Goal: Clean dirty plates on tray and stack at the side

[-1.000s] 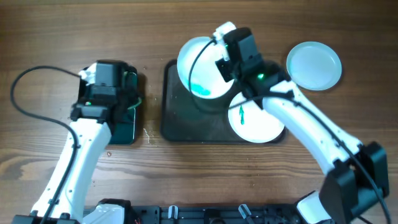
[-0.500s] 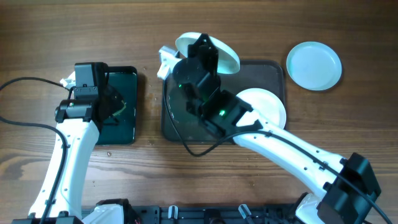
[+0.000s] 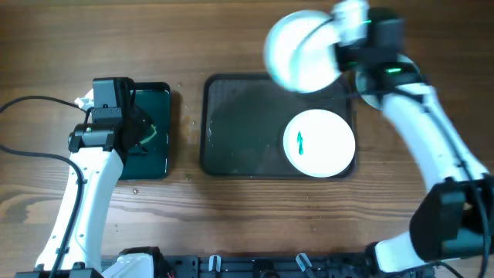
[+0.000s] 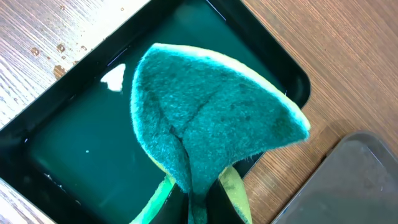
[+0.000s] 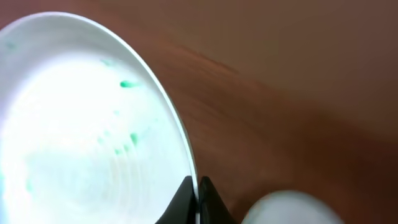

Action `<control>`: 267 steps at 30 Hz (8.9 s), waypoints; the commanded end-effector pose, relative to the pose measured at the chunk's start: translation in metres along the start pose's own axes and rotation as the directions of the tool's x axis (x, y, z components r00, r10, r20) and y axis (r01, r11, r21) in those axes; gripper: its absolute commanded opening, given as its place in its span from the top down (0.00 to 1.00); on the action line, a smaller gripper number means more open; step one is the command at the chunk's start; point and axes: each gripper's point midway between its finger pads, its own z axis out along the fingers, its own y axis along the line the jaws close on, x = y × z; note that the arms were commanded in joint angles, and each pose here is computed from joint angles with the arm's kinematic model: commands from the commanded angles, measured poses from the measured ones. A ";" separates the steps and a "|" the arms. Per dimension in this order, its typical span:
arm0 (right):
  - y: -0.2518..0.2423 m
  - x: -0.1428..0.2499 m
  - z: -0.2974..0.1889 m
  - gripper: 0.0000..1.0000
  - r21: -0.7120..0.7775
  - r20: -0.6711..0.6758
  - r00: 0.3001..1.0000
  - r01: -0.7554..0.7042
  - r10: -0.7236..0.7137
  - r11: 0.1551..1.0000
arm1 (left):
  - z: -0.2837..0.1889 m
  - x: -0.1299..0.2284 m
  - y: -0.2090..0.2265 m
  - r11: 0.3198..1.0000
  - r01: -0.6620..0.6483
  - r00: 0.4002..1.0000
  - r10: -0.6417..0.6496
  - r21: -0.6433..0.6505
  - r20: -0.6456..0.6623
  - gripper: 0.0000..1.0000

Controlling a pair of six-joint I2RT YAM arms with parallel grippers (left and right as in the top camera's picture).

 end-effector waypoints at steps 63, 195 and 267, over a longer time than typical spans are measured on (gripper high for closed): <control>0.063 0.264 -0.022 0.64 -0.176 -0.734 0.678 -0.238 0.034 0.955 | 0.000 0.007 -0.008 0.999 -0.004 0.999 0.006 0.054 -0.044 0.96; 0.175 0.019 -0.087 0.96 0.405 -0.142 0.625 0.744 -0.767 0.531 | 0.008 -0.038 -0.006 0.987 0.136 0.989 -0.139 0.083 0.040 0.00; -0.064 0.133 -0.154 0.00 0.244 0.044 0.723 -0.677 0.690 0.694 | 0.008 -0.038 -0.006 0.987 0.136 0.989 -0.139 0.083 0.040 0.00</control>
